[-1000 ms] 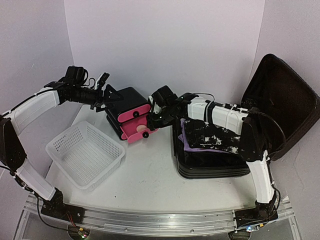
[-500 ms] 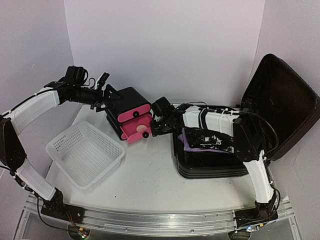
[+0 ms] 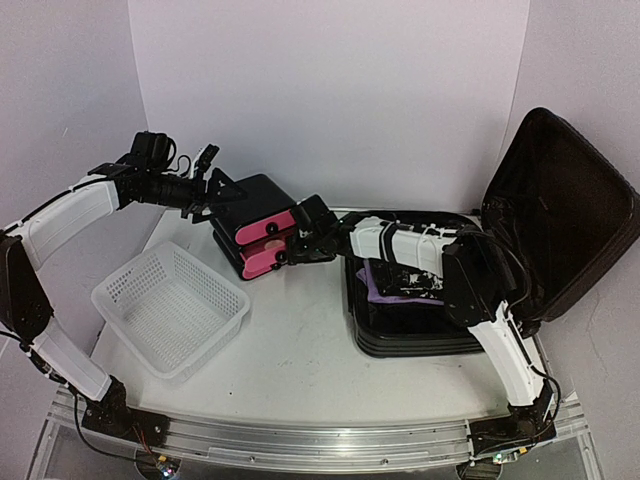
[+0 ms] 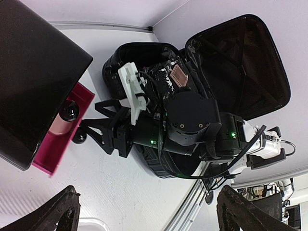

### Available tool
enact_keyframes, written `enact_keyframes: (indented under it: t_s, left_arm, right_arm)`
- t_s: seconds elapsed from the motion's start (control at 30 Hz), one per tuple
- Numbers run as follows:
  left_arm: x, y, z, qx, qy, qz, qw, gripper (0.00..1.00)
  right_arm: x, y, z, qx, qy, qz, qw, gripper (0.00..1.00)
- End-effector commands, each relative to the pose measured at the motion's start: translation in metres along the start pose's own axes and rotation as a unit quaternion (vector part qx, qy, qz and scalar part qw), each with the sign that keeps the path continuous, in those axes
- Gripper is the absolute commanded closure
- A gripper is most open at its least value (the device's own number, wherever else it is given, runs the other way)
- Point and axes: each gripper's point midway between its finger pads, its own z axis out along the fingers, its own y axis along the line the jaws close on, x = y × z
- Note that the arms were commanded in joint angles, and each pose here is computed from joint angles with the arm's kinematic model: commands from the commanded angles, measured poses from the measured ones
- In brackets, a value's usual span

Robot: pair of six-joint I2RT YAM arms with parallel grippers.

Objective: Open, take out, and arrange the luggage

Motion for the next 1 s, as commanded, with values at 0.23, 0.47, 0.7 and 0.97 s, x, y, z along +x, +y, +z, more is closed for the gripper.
enact_keyframes:
  t_s: [0.23,0.47,0.7,0.97]
  left_arm:
    - [-0.010,-0.020,-0.010,0.024,-0.021,0.026,0.999,0.01]
    - [-0.010,-0.020,-0.010,0.026,-0.021,0.026,0.999,0.01]
    - [-0.010,-0.022,-0.010,0.027,-0.022,0.027,0.999,0.00]
    - [-0.010,-0.023,-0.011,0.029,-0.023,0.028,0.999,0.01]
  right_arm:
    - [-0.049,0.018,0.015,-0.021,-0.093,0.063,0.993,0.21]
    - [-0.054,0.013,0.022,-0.011,-0.119,0.093,0.989,0.06]
    - [-0.056,0.016,0.024,-0.021,-0.130,0.098,0.986,0.02]
    - [-0.037,0.024,0.009,-0.051,-0.100,0.074,0.991,0.02]
